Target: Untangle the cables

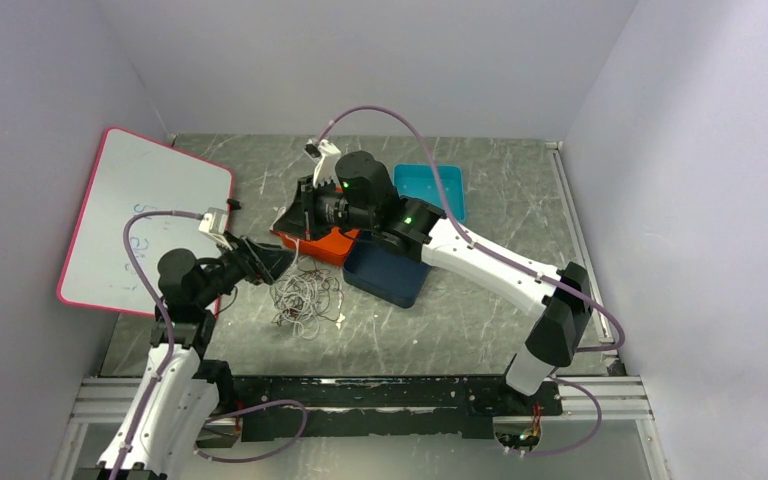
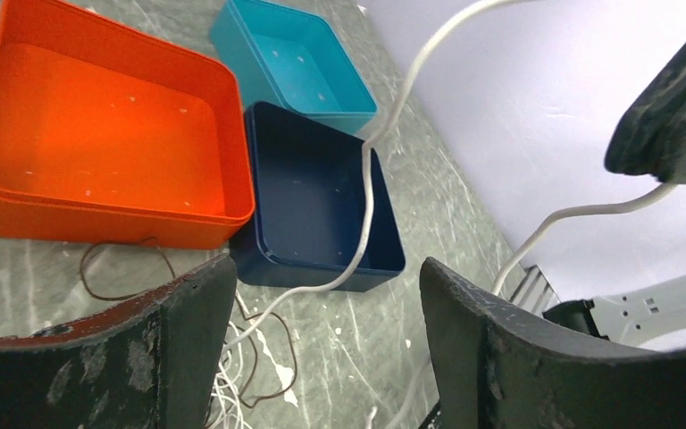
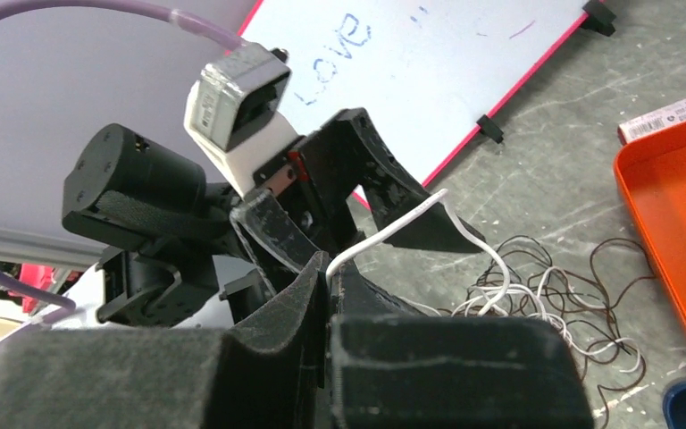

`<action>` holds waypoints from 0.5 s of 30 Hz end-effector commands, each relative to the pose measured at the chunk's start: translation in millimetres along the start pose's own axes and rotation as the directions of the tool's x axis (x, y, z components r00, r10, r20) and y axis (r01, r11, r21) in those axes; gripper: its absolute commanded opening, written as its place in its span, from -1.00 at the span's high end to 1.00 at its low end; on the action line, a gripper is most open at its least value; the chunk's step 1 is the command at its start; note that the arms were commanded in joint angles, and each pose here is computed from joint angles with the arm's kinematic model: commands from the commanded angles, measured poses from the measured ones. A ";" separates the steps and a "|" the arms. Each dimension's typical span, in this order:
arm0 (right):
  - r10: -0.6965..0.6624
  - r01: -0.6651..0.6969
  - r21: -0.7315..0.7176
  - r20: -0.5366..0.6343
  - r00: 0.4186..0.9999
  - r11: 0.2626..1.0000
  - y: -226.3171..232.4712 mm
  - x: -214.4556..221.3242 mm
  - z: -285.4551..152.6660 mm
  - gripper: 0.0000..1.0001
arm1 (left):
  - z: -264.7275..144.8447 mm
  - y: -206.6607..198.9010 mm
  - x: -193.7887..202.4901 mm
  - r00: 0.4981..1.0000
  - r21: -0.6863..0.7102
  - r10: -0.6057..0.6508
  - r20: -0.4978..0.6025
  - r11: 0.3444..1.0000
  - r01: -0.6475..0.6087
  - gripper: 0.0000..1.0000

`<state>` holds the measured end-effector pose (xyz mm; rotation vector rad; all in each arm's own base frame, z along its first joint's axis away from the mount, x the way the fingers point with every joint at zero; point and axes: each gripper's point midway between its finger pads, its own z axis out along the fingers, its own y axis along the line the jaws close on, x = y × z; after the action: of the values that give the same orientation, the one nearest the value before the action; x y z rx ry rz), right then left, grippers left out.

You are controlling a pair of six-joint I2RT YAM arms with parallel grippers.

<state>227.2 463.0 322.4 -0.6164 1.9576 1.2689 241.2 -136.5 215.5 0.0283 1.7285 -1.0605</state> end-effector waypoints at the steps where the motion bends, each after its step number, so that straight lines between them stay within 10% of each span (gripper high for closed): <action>1: -0.010 0.013 -0.084 0.034 0.999 0.996 20.6 -15.1 -4.2 1.00 | 8.9 -10.6 -2.8 0.999 0.039 0.051 0.009 0.998 -0.052 -0.57; 15: 0.013 0.006 -0.107 0.179 0.984 0.994 35.8 -42.9 -31.3 1.00 | 30.9 12.4 41.1 0.994 -0.021 -0.001 -0.113 1.000 -0.002 -0.05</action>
<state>220.6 464.0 338.3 -0.6052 1.8975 1.3459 248.8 -165.7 180.6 0.0592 1.8518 -1.0715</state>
